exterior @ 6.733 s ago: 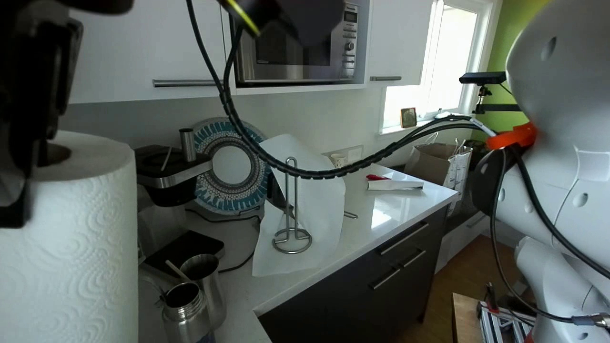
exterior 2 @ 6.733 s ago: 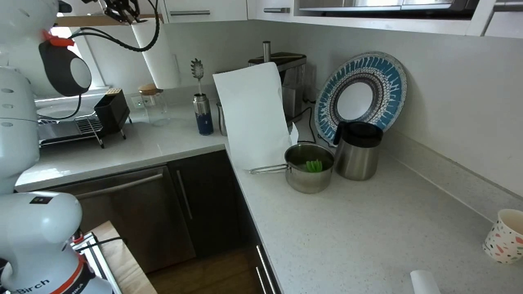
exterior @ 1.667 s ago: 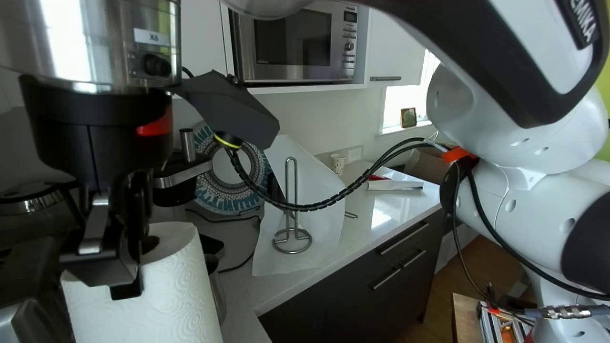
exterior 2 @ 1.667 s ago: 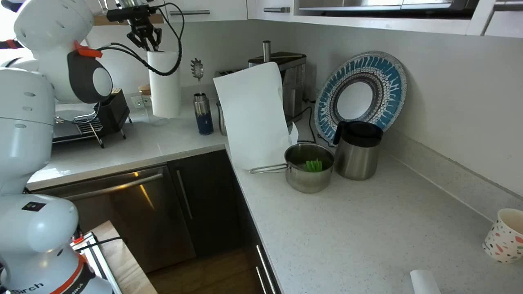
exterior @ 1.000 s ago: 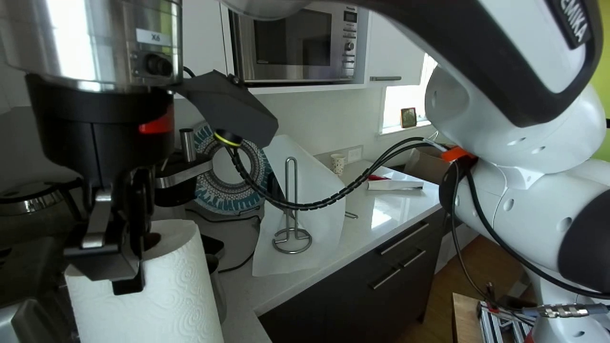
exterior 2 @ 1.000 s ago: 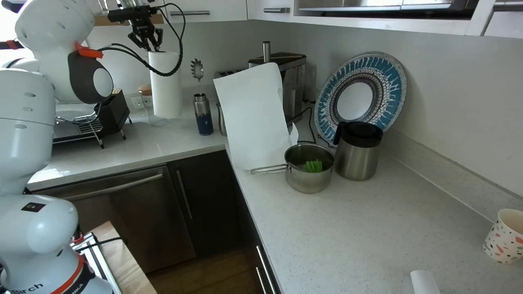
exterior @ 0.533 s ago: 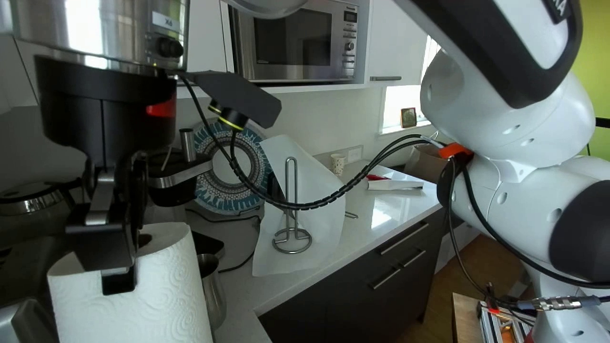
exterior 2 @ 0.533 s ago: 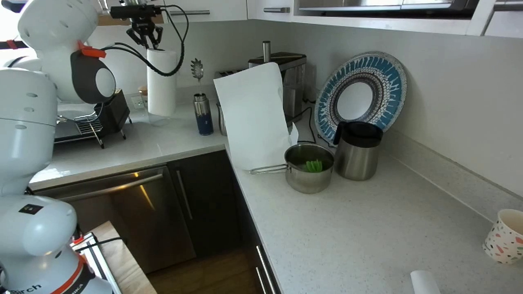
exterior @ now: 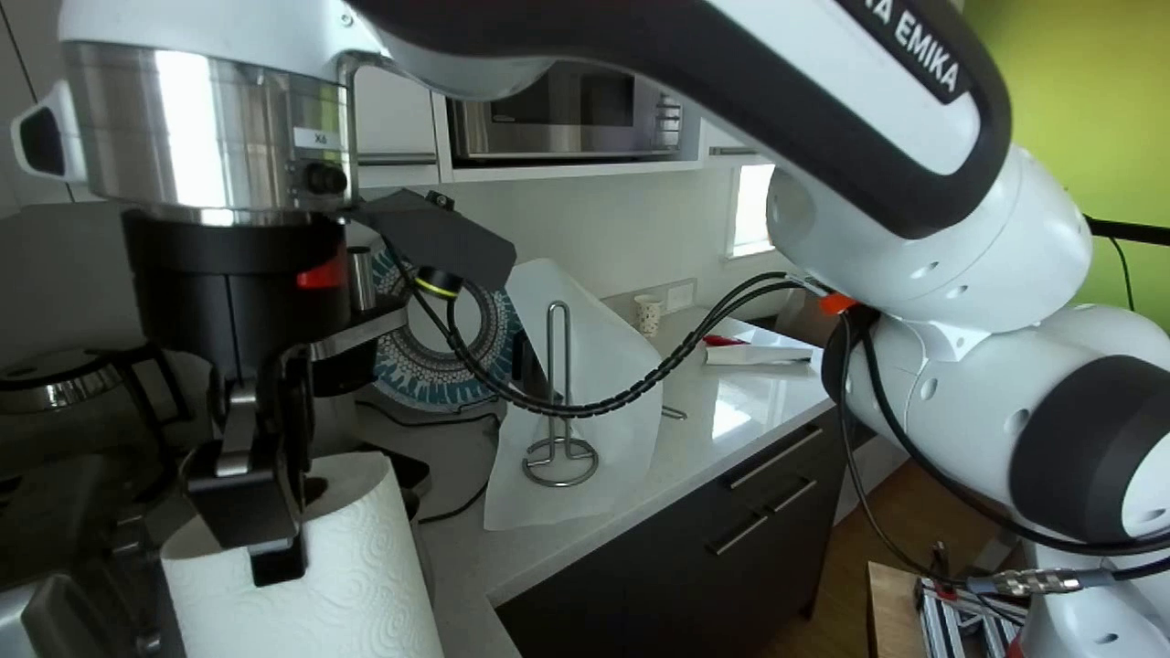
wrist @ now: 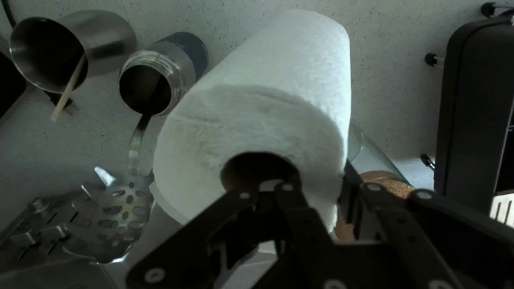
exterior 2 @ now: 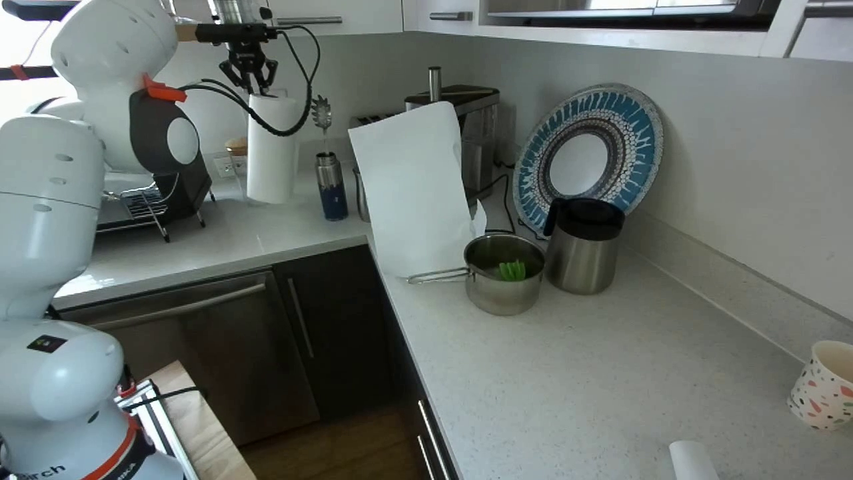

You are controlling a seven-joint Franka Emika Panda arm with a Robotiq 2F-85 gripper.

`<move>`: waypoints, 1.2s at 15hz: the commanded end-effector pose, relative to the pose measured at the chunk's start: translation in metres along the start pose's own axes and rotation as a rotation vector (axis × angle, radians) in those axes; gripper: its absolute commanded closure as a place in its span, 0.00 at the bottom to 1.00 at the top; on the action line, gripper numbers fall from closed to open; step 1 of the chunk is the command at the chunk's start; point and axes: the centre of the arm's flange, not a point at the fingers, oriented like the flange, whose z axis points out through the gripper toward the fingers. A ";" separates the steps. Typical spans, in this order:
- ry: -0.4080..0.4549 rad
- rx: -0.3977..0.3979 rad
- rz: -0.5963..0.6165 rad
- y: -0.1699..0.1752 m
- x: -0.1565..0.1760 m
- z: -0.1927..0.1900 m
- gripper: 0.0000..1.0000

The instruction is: Move the kitchen paper roll to the left side of the kitchen counter

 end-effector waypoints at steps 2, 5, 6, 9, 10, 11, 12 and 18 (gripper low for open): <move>-0.091 -0.024 0.036 -0.009 -0.010 0.022 0.93; -0.106 -0.083 0.047 -0.007 -0.009 0.029 0.93; -0.108 -0.113 0.045 -0.005 -0.007 0.032 0.93; -0.103 -0.164 0.047 -0.003 -0.002 0.036 0.93; -0.100 -0.177 0.048 -0.003 0.000 0.038 0.93; -0.096 -0.186 0.048 -0.004 0.002 0.038 0.93; -0.090 -0.189 0.045 -0.006 0.006 0.041 0.93; -0.052 -0.233 -0.016 -0.034 0.025 0.045 0.93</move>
